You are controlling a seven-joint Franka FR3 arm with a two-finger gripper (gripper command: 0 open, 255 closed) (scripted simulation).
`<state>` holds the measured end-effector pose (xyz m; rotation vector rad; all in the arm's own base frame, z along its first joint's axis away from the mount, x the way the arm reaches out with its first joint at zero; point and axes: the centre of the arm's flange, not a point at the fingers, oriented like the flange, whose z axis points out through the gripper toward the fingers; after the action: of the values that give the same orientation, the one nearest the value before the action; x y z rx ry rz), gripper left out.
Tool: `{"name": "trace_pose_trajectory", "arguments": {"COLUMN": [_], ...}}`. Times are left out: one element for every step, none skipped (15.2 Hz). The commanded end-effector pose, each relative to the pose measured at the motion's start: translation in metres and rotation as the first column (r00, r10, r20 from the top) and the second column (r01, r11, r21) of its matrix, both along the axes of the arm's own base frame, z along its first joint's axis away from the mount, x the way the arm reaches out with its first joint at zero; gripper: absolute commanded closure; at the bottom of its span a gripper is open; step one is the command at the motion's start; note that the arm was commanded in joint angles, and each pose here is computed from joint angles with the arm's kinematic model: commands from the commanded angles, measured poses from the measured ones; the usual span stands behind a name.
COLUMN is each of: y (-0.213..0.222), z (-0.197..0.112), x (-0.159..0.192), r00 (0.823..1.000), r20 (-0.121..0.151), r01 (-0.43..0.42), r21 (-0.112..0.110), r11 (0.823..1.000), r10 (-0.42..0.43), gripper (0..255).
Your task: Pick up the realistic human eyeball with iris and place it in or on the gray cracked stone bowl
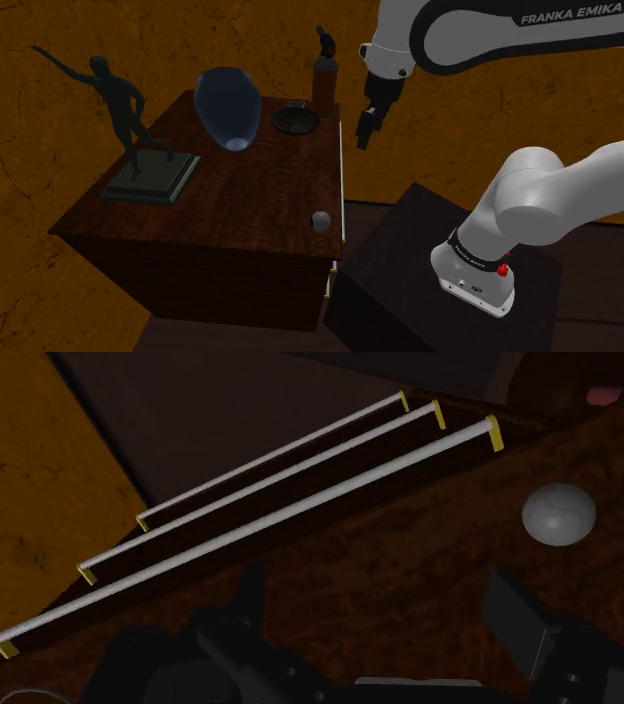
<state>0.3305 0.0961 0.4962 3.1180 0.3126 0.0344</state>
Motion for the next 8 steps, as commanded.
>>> {"name": "trace_pose_trajectory", "arguments": {"y": [0.023, 0.034, 0.045, 0.056, 0.067, 0.078, 0.089, 0.1], "z": [-0.017, -0.024, -0.031, -0.038, -0.045, -0.052, -0.059, -0.066], "x": [0.001, 0.001, 0.001, 0.001, 0.0, 0.0, -0.001, -0.001], "r00": [1.0, 0.999, 0.999, 0.998, 0.998, 0.997, 0.996, 0.995], "r20": [-0.002, -0.003, -0.004, -0.006, -0.007, -0.008, -0.01, -0.011], "r01": [-0.022, -0.033, -0.044, -0.056, -0.067, -0.078, -0.089, -0.1], "r21": [0.001, 0.001, 0.001, 0.001, 0.001, 0.001, 0.001, 0.001], "r11": [1.0, 0.999, 0.999, 0.998, 0.998, 0.997, 0.996, 0.995], "r10": [0.022, 0.033, 0.044, 0.056, 0.067, 0.078, 0.089, 0.101], "gripper": [0, 0, 0, 0, 0, 0, 0, 0]}}
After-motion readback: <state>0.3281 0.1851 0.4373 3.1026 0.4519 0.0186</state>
